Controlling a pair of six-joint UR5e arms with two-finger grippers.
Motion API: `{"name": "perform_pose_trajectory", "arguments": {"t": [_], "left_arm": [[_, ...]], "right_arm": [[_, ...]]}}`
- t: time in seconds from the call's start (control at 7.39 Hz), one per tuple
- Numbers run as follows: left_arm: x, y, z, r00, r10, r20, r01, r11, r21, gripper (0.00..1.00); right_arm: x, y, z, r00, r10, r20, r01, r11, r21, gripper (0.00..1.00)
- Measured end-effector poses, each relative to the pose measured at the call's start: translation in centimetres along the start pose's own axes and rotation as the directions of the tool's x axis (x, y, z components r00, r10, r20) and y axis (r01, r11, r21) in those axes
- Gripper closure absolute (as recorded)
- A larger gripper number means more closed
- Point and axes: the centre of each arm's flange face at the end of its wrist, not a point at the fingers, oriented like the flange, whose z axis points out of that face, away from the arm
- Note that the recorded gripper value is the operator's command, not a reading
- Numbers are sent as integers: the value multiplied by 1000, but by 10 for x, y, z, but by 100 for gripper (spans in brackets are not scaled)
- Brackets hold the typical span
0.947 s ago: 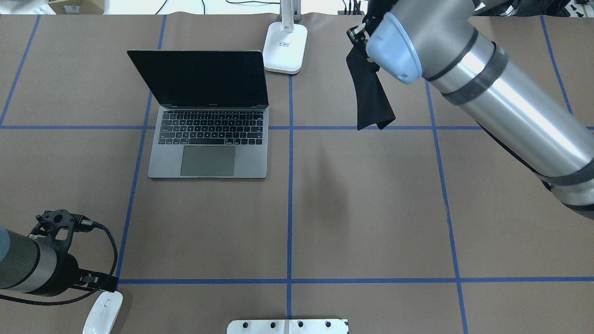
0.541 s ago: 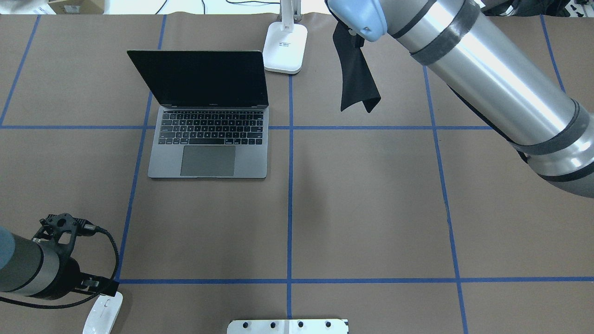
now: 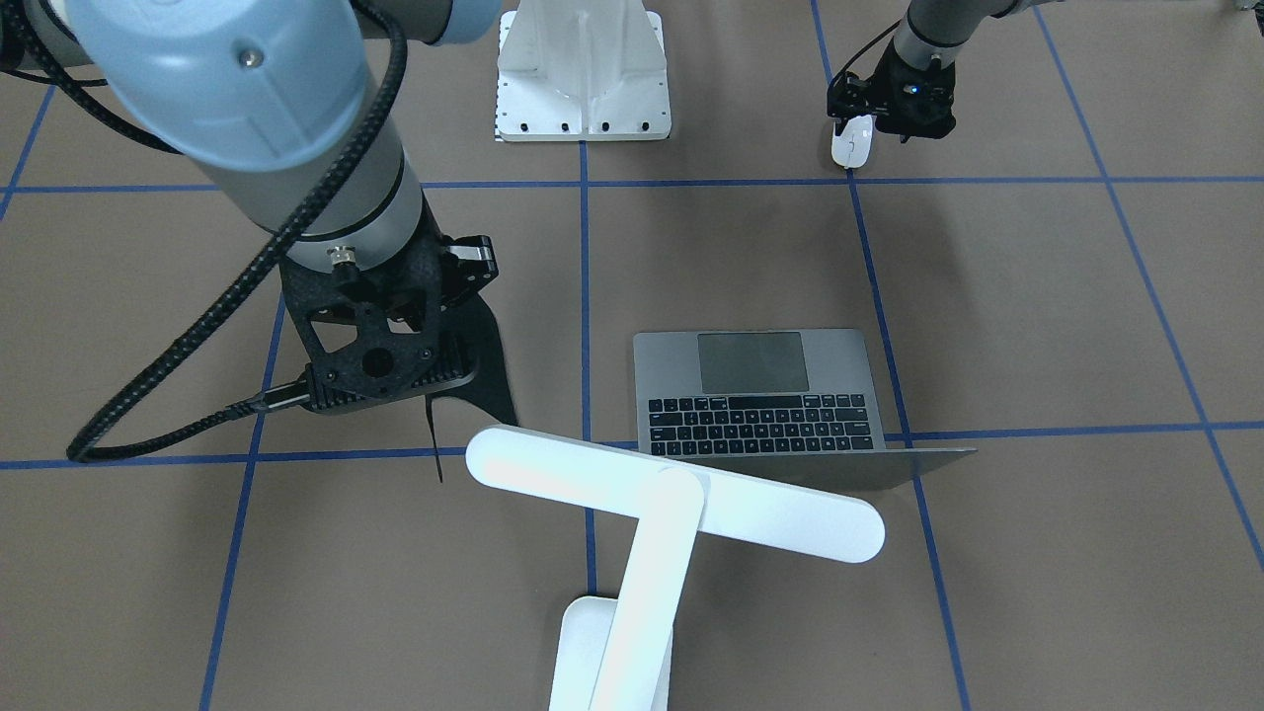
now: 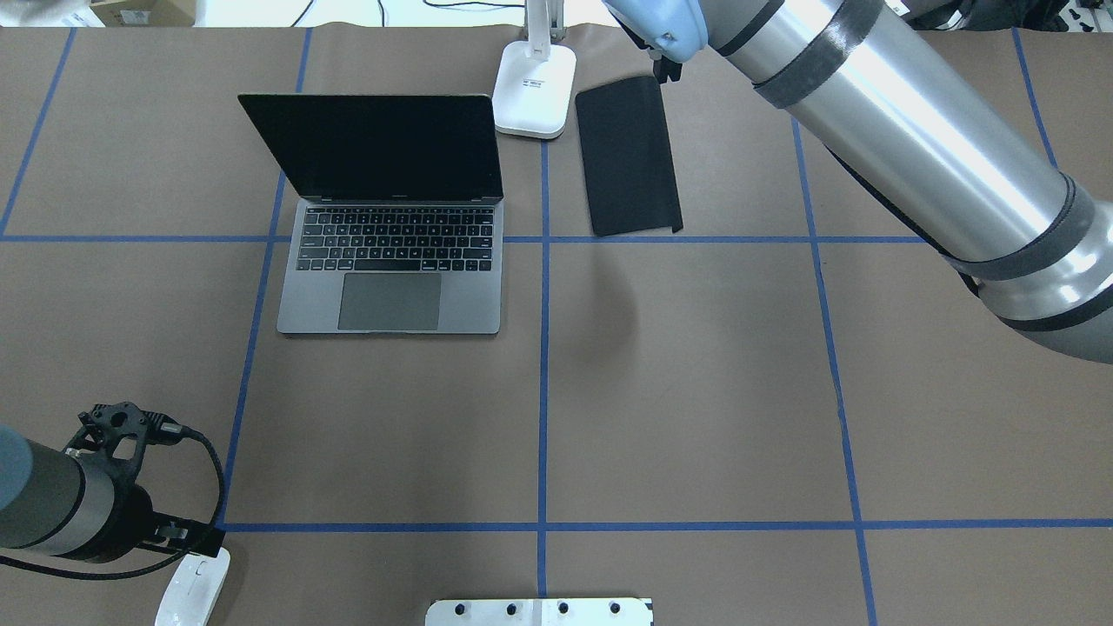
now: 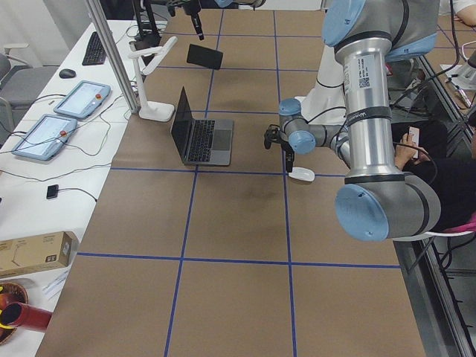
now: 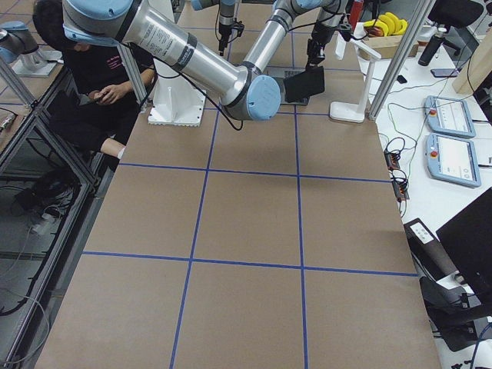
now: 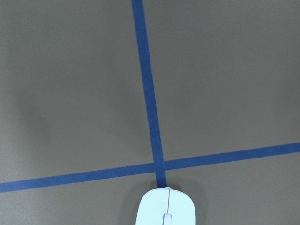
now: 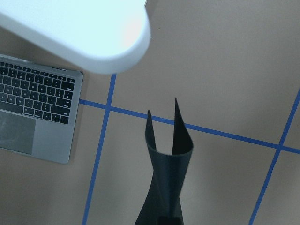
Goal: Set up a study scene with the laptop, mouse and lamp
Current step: 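Lay the pad beside the laptop with the right gripper while the left reaches the mouse, then grasp the white mouse with the left gripper while the right arm rises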
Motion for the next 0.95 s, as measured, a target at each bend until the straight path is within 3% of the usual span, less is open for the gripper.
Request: {"name": "perform_pose_trajectory", "arguments": {"t": [0.54,0.95], "left_arm": [[-6,1,14,1000,14,-11,-14,1000,-2,1],[-4,17,38,999,45,4,-44,998,-48,2]], "right_arm": [[8,9,3,1000,-18,-17,18,1000,18,0],[23,20,14,996,-80,-27,81,996,25,0]]}}
